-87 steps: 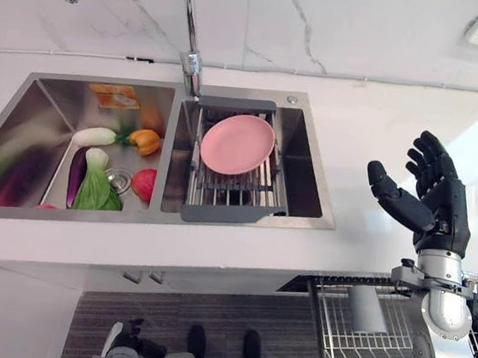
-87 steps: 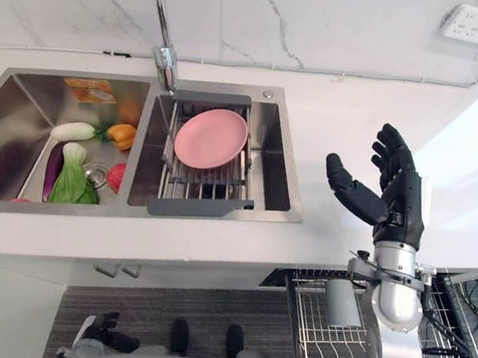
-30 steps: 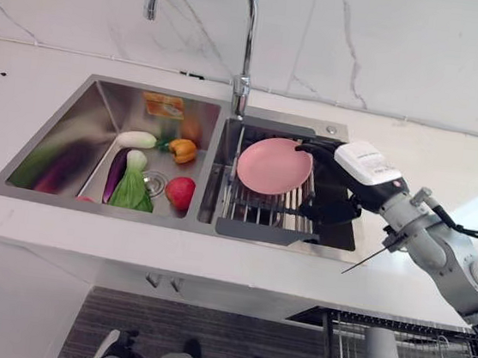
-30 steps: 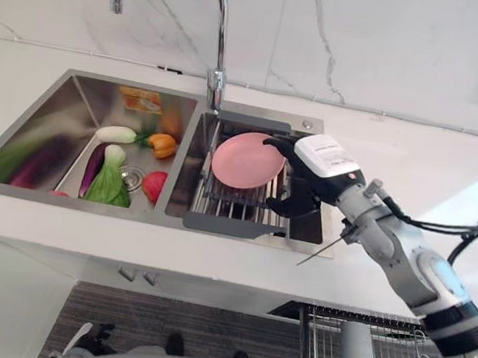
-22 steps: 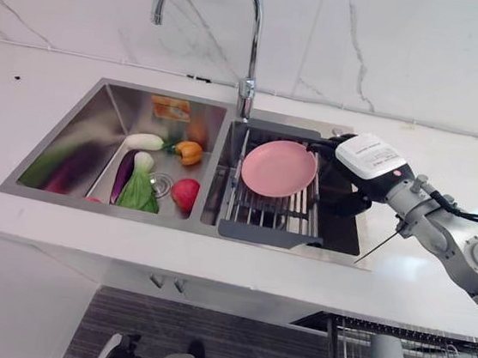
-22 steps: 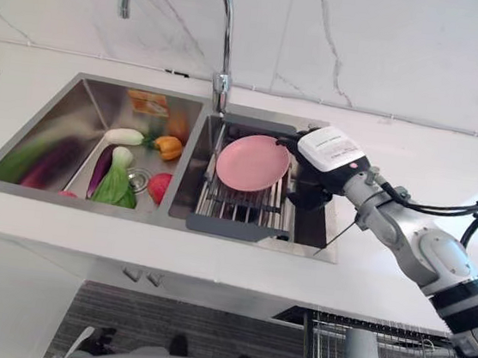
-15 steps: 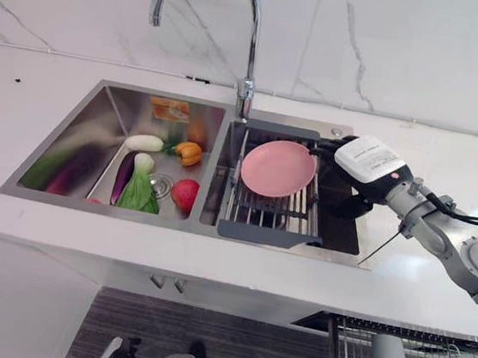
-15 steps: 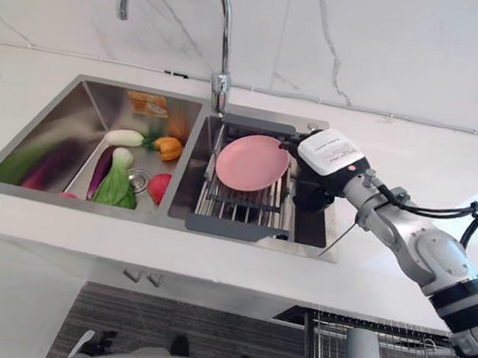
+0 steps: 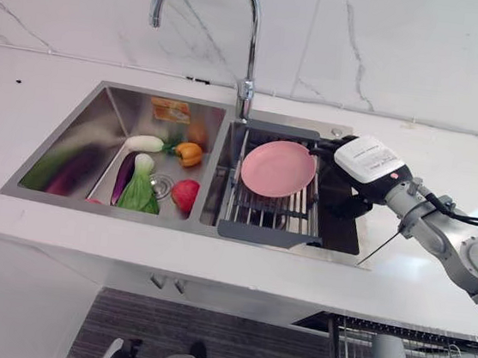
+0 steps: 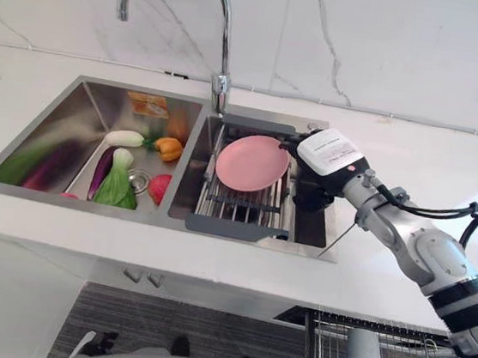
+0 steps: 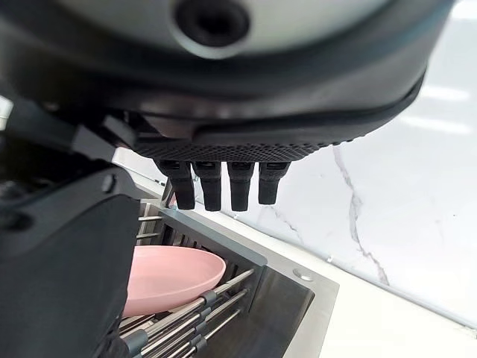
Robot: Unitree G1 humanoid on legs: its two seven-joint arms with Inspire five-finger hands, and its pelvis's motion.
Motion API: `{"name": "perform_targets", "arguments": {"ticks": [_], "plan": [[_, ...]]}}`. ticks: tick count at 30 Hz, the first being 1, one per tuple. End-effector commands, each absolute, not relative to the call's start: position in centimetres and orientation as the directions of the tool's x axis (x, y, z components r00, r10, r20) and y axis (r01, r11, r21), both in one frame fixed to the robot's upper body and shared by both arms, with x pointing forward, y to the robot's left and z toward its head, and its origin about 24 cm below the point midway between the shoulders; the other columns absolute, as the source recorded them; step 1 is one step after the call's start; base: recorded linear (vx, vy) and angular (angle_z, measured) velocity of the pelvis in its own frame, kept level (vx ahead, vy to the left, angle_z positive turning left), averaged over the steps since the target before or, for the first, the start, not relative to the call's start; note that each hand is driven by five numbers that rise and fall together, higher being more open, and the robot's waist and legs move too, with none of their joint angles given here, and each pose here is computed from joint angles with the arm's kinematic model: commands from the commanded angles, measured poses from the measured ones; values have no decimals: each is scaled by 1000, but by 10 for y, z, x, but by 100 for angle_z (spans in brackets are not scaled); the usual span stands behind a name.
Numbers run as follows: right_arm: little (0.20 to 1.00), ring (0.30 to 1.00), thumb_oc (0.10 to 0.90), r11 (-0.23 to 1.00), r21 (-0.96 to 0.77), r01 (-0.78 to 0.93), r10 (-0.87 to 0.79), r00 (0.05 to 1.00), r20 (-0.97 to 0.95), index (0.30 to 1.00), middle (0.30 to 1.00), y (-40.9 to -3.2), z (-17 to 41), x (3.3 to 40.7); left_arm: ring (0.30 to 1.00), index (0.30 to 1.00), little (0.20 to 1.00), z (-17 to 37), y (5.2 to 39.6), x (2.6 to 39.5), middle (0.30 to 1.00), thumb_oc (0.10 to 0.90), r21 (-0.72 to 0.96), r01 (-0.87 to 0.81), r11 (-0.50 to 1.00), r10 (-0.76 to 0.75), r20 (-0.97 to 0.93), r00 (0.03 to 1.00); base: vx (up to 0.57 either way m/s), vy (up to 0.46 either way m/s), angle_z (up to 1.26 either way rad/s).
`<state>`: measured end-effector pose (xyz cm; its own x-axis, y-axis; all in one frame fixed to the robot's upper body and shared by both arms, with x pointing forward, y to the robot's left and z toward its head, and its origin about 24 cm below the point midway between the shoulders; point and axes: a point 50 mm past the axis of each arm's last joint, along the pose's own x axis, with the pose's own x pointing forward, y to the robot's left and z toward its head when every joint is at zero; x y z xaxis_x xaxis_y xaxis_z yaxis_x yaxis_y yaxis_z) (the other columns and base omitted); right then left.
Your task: Place the dishes in the dishwasher.
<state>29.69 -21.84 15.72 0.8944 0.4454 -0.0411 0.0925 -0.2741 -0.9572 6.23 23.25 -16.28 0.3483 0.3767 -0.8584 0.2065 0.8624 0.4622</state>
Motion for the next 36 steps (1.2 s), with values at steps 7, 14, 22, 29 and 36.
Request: {"name": "perform_targets", "arguments": {"ticks": [7, 14, 22, 29, 36], "plan": [[900, 900, 800, -199, -928, 316, 430, 879, 207, 900, 900, -210, 188, 314, 900, 900, 900, -164, 239, 50, 900, 800, 499, 221, 838, 423, -849, 316, -3, -4, 20], [900, 900, 800, -208, -934, 291, 412, 892, 186, 900, 900, -211, 181, 319, 900, 900, 900, -164, 239, 48, 900, 800, 498, 220, 839, 425, -851, 309, 2, 0, 9], [900, 900, 800, -260, -925, 276, 402, 902, 156, 900, 900, -213, 181, 324, 900, 900, 900, -164, 240, 48, 900, 800, 500, 212, 840, 430, -851, 302, -1, -2, 2], [900, 900, 800, -331, -907, 261, 405, 907, 113, 900, 900, -217, 179, 322, 900, 900, 900, -165, 239, 46, 900, 800, 492, 218, 843, 425, -857, 292, 0, 0, 0], [900, 900, 800, -483, -816, 318, 401, 909, 117, 900, 900, -222, 172, 325, 900, 900, 900, -164, 236, 53, 900, 800, 500, 218, 838, 422, -848, 319, 0, 0, 0]]}}
